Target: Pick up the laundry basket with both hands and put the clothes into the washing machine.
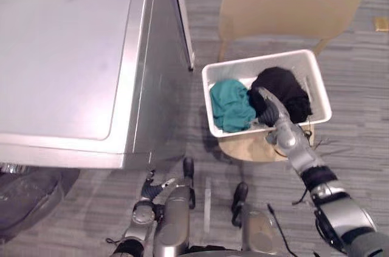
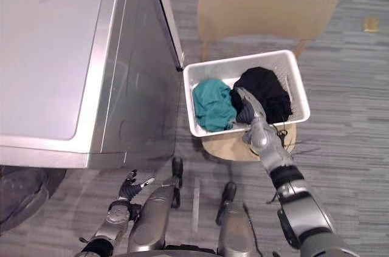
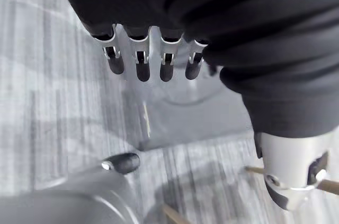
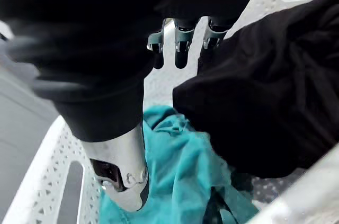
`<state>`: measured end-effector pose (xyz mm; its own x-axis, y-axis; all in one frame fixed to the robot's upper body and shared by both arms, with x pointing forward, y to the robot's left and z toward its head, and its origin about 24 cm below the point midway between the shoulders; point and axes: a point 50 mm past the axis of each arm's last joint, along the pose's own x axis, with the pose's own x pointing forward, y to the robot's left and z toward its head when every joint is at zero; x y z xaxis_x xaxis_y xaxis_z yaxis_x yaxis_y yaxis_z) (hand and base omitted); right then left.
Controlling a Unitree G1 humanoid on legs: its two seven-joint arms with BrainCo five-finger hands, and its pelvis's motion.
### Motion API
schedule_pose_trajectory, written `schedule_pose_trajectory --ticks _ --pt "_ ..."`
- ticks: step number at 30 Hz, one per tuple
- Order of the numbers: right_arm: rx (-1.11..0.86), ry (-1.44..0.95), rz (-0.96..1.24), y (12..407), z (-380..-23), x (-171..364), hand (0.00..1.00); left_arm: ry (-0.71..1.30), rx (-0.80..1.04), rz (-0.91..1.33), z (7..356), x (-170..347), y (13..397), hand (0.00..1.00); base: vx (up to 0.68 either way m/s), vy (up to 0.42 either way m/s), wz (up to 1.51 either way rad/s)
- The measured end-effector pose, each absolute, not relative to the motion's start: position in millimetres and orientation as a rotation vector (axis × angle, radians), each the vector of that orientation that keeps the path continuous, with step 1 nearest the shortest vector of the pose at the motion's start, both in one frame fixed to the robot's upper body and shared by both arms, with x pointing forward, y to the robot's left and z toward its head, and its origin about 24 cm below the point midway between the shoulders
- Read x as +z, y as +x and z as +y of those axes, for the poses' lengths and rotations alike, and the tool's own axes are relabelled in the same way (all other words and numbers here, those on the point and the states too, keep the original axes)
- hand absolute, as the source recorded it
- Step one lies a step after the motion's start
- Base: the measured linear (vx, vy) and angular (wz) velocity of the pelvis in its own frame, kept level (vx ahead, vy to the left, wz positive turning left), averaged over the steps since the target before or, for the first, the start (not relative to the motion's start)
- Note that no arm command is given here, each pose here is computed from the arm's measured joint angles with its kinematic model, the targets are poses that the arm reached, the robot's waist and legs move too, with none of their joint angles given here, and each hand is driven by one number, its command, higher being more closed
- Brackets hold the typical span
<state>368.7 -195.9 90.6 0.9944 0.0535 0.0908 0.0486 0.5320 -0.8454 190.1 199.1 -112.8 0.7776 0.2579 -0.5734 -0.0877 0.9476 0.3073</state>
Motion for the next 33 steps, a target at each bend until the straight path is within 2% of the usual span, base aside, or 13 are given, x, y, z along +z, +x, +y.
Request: schedule_pose_trajectory --ticks 4,8,9,15,22,27,33 --pt "-0.025 -1.082 -0.072 384 -202 104 0.00 0.212 0.249 0.726 206 -122 178 0.00 -0.04 0.018 0.21" --pt "-0.056 -1.161 -0.071 400 -205 129 0.00 0.160 0.272 0.696 204 -118 186 0.00 -0.02 0.009 0.26" --pt "-0.060 -1.180 -0.072 401 -207 132 1.00 0.152 0.273 0.686 202 -117 189 0.00 -0.03 -0.003 0.29" --pt "-0.102 -1.271 -0.073 404 -220 144 1.00 0.101 0.266 0.614 188 -105 214 0.00 0.01 -0.042 0.35" --pt "-0.074 -1.231 -0.109 406 -205 148 1.00 0.075 0.258 0.605 179 -103 219 0.00 0.05 -0.087 -0.04" --pt "-0.119 -0.977 -0.178 400 -198 154 1.00 0.077 0.259 0.600 180 -102 220 0.00 0.04 -0.067 -0.10" --pt "-0.189 -0.539 -0.427 370 -187 180 1.00 0.080 0.252 0.584 181 -99 222 0.00 -0.04 -0.025 -0.17"
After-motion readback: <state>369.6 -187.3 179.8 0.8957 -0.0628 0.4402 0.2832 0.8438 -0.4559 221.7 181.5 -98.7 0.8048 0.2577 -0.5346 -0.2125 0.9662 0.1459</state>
